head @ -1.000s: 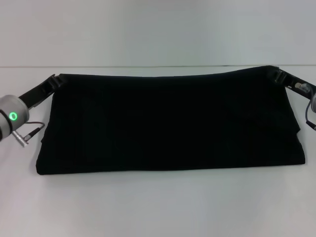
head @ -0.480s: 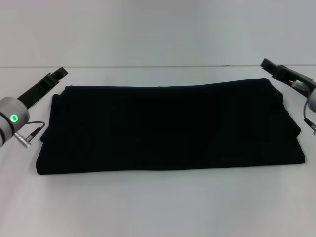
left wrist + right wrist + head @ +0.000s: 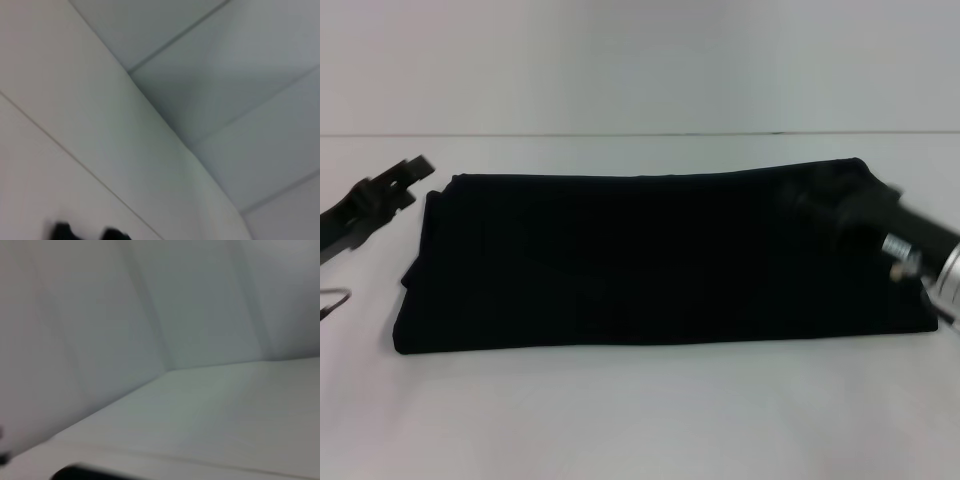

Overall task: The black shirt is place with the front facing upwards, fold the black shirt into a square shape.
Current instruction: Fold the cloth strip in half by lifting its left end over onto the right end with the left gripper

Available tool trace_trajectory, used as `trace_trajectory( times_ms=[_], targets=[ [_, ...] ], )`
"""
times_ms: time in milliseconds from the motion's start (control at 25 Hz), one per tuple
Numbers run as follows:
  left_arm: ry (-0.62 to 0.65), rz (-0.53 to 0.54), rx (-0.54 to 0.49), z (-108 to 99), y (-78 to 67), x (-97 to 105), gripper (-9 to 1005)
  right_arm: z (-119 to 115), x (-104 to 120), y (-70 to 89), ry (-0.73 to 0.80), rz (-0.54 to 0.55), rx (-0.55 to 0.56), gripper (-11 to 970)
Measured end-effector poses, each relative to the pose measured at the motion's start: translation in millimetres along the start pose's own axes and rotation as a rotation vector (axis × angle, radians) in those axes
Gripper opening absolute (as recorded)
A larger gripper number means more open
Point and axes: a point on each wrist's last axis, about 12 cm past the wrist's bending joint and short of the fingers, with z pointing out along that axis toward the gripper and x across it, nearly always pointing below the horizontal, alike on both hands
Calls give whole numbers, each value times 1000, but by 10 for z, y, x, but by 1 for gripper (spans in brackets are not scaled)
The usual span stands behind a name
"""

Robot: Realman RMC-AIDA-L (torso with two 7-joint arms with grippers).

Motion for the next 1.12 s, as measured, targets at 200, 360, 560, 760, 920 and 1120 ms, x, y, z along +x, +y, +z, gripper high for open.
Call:
trace_trajectory(
  times_ms=[200, 360, 560, 760, 920, 1120],
  targets=[
    [54, -75, 84, -459, 36, 11, 772, -108, 198, 293, 19, -151, -182, 648],
    [114, -171, 76, -749, 91, 87, 835, -122, 349, 418, 66, -172, -239, 655],
    [178, -272, 5, -930, 180, 189, 886, -106, 512, 526, 123, -215, -270, 723],
    [227, -330, -53, -990, 243, 305, 891, -110, 580, 558, 137, -235, -266, 806],
    [213, -361, -91, -975, 285, 303, 890, -110, 591, 562, 144, -241, -269, 837],
    [212, -414, -134, -932, 319, 301, 890, -112, 620, 559, 160, -259, -263, 836]
  ],
)
